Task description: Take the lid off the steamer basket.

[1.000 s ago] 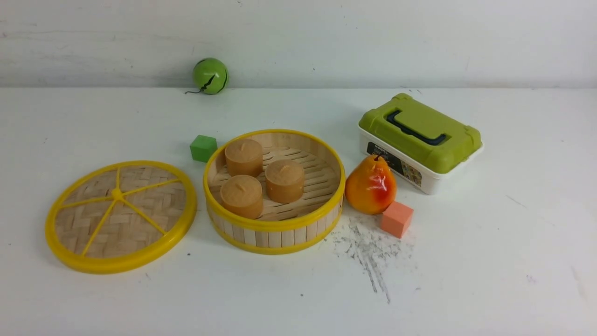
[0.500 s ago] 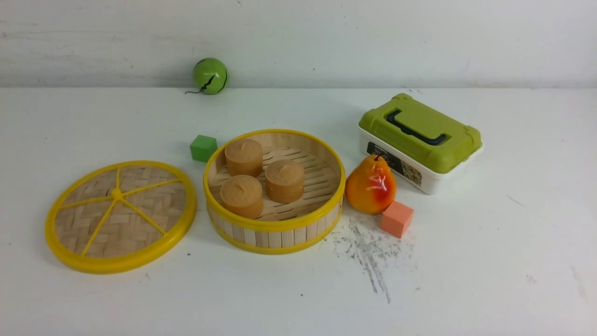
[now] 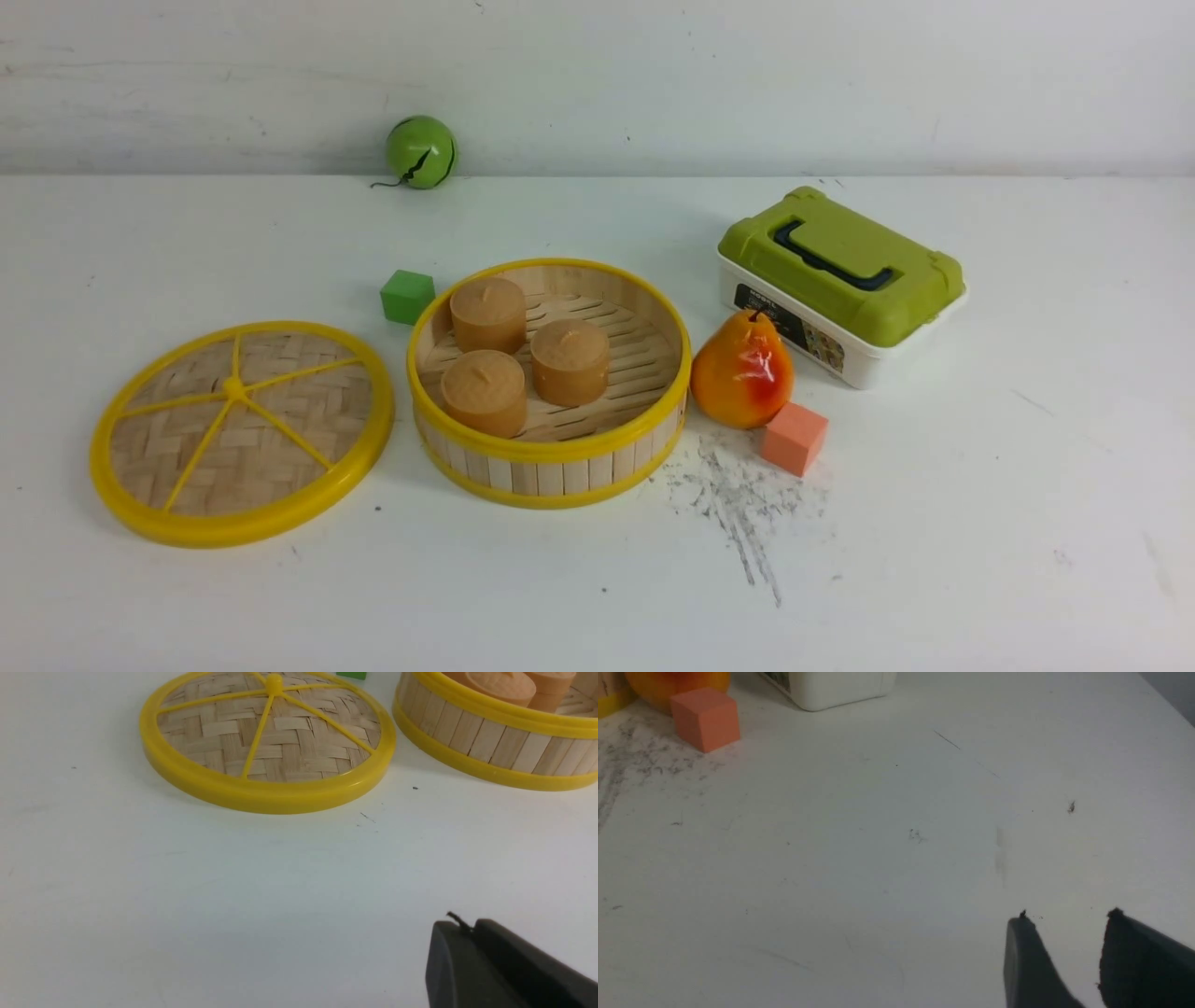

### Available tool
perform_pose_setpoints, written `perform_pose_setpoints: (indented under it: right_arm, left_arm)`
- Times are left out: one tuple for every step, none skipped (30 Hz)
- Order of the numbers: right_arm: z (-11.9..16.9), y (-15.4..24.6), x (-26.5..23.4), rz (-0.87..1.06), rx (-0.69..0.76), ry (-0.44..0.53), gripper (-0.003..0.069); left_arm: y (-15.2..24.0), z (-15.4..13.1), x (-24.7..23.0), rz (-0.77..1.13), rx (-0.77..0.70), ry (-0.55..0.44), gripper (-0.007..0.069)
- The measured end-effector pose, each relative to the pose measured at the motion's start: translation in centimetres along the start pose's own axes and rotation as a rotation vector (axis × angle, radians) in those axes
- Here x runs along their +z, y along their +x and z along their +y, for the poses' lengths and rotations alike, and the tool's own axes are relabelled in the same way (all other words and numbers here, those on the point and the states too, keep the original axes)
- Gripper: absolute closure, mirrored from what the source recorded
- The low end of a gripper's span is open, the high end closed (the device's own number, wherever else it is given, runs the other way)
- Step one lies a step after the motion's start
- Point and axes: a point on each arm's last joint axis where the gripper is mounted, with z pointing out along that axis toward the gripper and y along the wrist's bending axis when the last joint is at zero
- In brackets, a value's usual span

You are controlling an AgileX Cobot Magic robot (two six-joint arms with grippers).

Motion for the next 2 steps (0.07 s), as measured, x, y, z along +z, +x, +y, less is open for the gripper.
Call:
perform_pose_setpoints:
  right_arm:
    - [0.00, 0.00, 0.00, 0.000, 0.000, 0.000, 0.0419]
    - [0.00, 0.00, 0.00, 0.000, 0.000, 0.000, 0.0419]
  left_arm:
    - [0.00, 0.00, 0.00, 0.000, 0.000, 0.000, 0.0584]
    - [0.00, 0.00, 0.00, 0.000, 0.000, 0.000, 0.0582]
